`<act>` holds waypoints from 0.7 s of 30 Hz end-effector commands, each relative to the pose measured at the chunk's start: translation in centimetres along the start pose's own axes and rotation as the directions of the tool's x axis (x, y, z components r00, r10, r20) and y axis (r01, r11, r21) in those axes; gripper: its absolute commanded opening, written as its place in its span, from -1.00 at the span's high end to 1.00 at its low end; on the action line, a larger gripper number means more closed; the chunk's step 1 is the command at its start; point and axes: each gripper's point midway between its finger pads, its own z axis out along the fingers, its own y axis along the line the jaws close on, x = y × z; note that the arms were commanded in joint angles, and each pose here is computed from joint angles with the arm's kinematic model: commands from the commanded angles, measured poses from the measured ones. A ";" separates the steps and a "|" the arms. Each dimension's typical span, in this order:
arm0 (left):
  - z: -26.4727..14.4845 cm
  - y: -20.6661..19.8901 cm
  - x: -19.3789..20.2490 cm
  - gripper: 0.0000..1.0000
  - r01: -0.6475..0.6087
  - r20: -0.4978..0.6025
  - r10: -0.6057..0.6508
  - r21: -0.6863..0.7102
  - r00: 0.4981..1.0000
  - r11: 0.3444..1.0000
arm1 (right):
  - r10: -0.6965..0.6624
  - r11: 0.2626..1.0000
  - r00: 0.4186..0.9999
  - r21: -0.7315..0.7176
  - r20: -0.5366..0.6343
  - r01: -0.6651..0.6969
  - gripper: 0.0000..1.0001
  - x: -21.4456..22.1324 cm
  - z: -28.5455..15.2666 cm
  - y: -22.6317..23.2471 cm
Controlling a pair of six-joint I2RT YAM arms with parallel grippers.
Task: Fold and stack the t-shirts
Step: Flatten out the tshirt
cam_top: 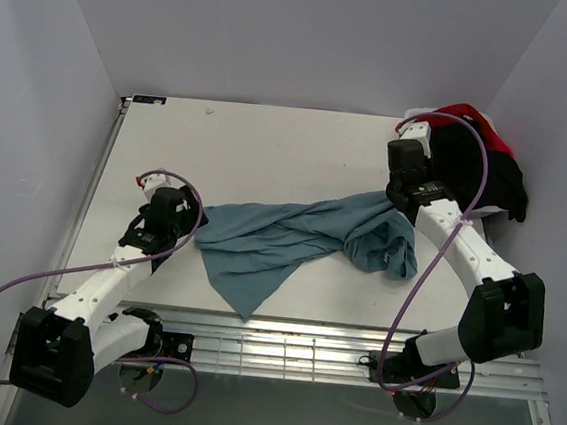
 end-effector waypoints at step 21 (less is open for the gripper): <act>2.4 -4.3 5.1 -0.49 -0.065 -0.176 0.093 0.162 0.980 0.985 | 0.082 0.997 0.996 -0.008 0.029 -0.082 0.85 -1.1 -0.7 -2.6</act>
